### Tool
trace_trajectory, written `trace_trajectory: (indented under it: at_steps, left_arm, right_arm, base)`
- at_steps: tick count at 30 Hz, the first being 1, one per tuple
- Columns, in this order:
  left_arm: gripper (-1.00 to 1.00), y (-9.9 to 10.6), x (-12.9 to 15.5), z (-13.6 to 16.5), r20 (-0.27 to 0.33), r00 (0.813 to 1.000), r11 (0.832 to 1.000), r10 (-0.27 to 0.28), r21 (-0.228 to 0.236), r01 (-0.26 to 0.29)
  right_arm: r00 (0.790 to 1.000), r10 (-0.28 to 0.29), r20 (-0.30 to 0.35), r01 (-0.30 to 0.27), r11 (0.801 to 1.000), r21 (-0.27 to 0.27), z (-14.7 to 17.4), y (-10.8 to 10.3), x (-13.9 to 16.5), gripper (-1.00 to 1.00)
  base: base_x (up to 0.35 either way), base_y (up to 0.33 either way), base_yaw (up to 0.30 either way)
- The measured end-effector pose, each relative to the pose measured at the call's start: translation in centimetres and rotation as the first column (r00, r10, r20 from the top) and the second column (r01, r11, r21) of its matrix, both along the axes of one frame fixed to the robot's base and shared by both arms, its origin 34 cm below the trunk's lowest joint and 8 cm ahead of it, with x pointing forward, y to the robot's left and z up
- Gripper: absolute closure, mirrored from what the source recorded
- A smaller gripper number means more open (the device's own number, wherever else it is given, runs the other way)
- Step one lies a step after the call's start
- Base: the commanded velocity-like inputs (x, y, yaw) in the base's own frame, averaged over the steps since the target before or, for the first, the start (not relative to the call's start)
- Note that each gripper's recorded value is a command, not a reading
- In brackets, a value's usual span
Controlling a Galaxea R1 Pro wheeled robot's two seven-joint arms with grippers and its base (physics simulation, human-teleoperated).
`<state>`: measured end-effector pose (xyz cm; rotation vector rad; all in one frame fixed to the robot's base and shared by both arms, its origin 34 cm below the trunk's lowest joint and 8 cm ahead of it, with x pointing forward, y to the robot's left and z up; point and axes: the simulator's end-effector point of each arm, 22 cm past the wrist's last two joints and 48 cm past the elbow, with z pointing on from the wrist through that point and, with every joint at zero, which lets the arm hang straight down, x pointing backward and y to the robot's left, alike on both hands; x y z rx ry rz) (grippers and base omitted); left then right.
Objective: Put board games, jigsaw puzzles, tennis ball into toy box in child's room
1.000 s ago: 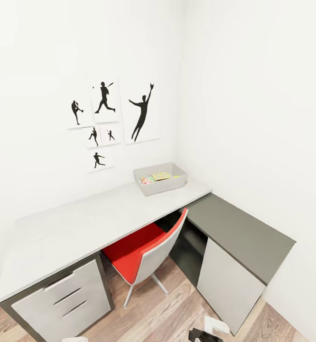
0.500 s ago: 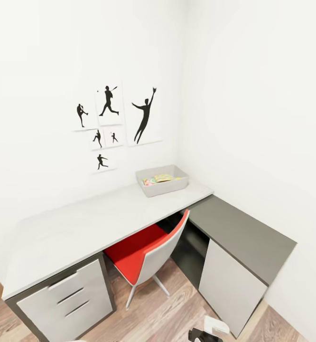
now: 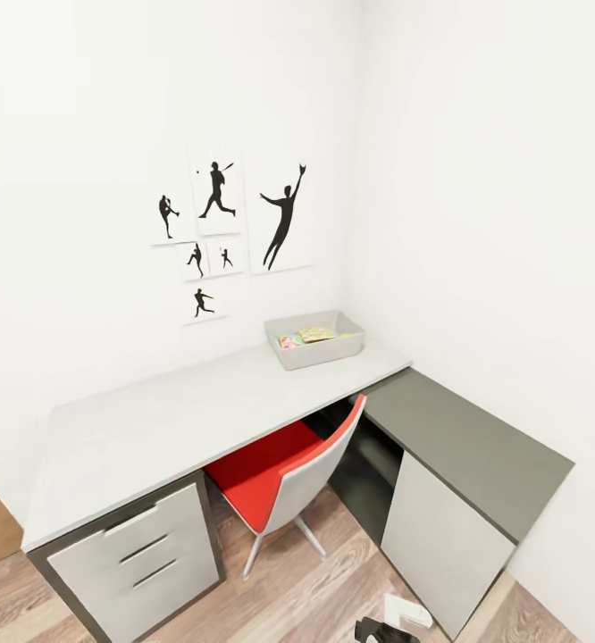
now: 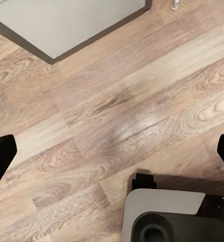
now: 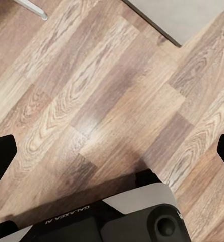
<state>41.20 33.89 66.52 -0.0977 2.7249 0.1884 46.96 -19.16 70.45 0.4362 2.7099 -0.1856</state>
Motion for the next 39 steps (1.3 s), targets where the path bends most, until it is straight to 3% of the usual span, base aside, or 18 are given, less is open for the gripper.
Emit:
trace_trajectory:
  at_steps: [21,31,39]
  left_arm:
    - [-1.0,-1.0,-0.7,-0.4,-0.009,1.0,1.0,-0.002,-0.011,0.002]
    - [-1.0,-0.8,-0.9,-0.4,-0.005,1.0,1.0,-0.002,-0.003,0.002]
    - [-1.0,-0.5,-1.8,-0.6,-0.021,1.0,1.0,-0.009,0.007,0.01]
  right_arm:
    - [1.0,0.001,0.002,-0.001,1.0,-0.001,0.0,0.0,0.1,-1.0]
    - [1.0,0.001,0.001,-0.001,1.0,-0.001,0.0,0.0,0.0,-1.0]
    - [1.0,-0.004,-0.006,0.004,1.0,0.0,-0.1,-0.1,-0.3,-1.0]
  base:
    - [0.011,0.027,0.01]
    - [0.0,0.0,0.227]
    - [0.0,0.0,0.042]
